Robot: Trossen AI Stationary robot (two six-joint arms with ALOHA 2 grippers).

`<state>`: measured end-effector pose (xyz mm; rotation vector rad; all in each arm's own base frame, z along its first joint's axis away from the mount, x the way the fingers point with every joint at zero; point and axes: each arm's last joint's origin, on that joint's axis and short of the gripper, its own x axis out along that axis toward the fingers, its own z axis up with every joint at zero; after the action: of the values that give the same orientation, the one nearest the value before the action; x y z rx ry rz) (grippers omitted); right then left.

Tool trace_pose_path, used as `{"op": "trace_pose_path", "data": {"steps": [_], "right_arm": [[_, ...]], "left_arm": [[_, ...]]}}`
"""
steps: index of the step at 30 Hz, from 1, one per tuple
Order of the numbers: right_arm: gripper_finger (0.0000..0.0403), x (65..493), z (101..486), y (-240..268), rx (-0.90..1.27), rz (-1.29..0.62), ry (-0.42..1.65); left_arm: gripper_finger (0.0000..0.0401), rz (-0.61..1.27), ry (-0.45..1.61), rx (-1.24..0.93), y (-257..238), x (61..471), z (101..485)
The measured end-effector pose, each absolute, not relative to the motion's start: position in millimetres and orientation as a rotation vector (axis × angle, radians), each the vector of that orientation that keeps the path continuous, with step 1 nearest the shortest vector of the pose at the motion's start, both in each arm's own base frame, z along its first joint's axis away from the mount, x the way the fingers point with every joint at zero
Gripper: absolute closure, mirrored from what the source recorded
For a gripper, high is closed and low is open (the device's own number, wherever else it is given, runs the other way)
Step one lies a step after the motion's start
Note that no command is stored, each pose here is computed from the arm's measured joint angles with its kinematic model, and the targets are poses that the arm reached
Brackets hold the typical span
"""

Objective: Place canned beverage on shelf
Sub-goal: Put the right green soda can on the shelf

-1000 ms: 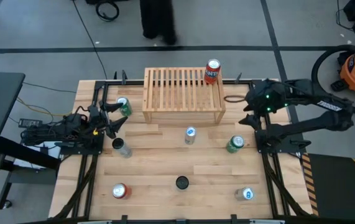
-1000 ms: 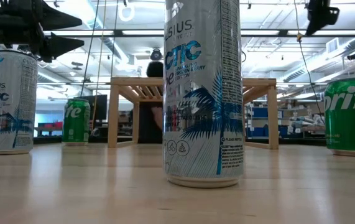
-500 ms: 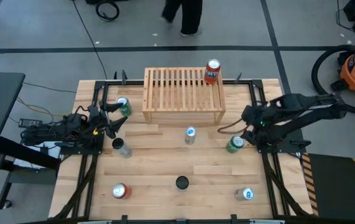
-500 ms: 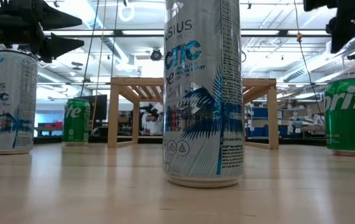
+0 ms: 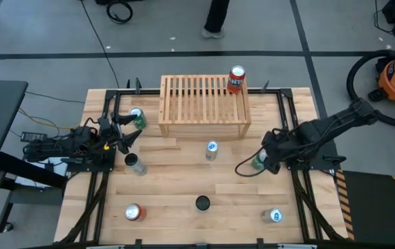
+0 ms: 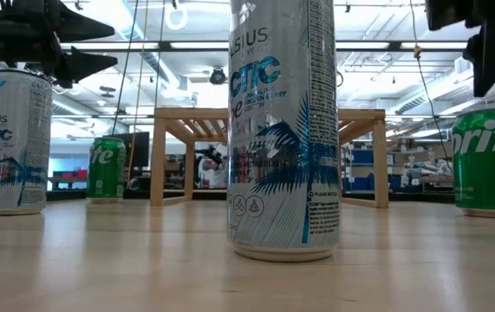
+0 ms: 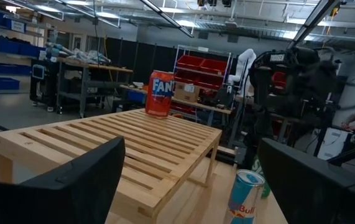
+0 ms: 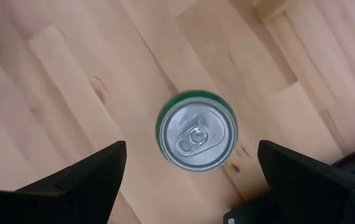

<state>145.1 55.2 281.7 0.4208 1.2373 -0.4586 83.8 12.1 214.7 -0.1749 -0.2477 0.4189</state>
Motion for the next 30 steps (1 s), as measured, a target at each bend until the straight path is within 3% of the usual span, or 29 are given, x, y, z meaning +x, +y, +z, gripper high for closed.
{"op": "trace_pose_path", "data": {"steps": [18, 30], "right_arm": [[0.0030, 152.9, 244.0, 57.7, 0.384, -0.516, 1.276], [0.0030, 154.5, 261.2, 64.6, 0.442, -0.440, 1.263]], "left_arm": [[0.0032, 0.418, -0.225, -0.195, 12.1, 84.4, 212.0], [0.0032, 0.418, -0.220, -0.212, 12.1, 84.5, 211.1]]}}
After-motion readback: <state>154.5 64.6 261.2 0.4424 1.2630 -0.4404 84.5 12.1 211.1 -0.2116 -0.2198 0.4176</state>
